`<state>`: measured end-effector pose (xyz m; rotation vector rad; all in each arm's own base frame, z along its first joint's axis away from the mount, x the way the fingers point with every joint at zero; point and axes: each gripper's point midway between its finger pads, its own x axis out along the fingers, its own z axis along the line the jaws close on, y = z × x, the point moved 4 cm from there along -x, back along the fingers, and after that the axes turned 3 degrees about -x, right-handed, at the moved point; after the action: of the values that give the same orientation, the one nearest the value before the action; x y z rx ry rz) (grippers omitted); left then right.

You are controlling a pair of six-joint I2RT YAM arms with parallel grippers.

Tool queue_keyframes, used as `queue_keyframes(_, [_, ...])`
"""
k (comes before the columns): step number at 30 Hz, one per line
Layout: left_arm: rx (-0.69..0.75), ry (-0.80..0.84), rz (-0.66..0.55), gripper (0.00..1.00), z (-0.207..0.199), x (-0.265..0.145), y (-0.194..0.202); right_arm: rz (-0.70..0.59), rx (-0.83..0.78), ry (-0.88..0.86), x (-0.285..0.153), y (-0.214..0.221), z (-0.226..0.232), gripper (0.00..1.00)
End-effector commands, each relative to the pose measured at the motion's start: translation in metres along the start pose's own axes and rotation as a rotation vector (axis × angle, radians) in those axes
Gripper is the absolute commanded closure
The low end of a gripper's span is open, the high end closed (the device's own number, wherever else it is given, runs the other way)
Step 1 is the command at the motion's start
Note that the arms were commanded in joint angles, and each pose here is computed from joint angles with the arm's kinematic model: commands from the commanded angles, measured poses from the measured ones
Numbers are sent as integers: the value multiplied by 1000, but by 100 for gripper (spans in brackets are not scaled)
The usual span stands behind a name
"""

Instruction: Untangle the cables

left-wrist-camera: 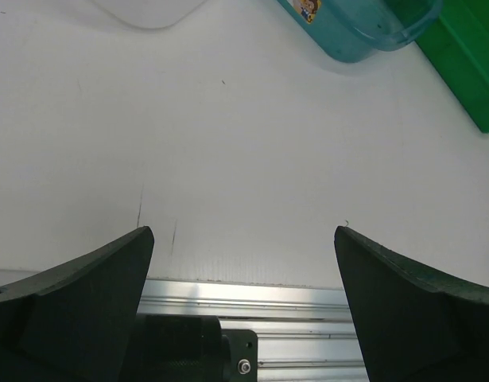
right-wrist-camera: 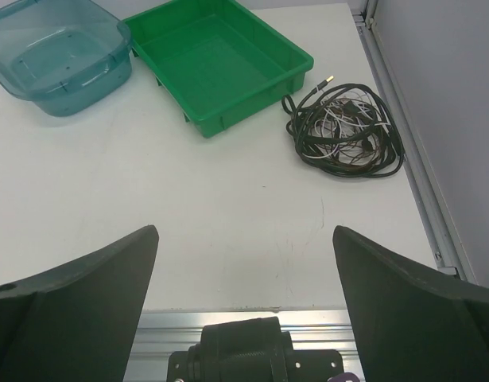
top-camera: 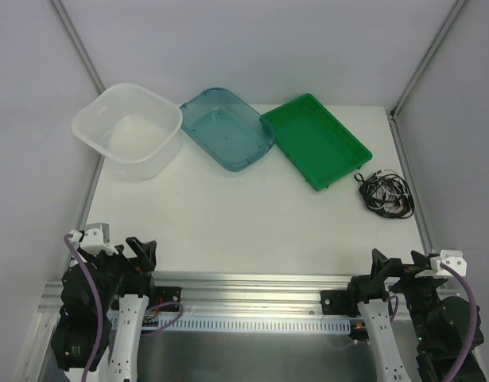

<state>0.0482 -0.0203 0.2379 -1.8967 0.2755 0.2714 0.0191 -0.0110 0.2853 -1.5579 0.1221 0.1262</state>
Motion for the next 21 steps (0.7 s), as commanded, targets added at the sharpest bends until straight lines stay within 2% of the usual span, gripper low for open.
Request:
queue_keyframes(1, [22,82,-167,1,-2,-19,4,-211,-7,-35,-33,4,-1,3])
queue_keyframes(7, [17,75,-164,1,-1,-18,4,-242,-31,-109,-32,-4,10,3])
queue_keyframes(10, [-19,61,-181,1,-1,-17,0,-241,24,-104,-25,-15,12,3])
queue_keyframes(14, [-76,72,-140,1,-5,-11,2,-110,86,-93,2,-22,16,3])
queue_keyframes(15, [-85,71,-126,1,-6,-9,1,-37,98,-98,17,-26,20,3])
queue_keyframes(21, [-167,42,-96,1,-12,-4,-15,131,169,-74,71,-44,30,3])
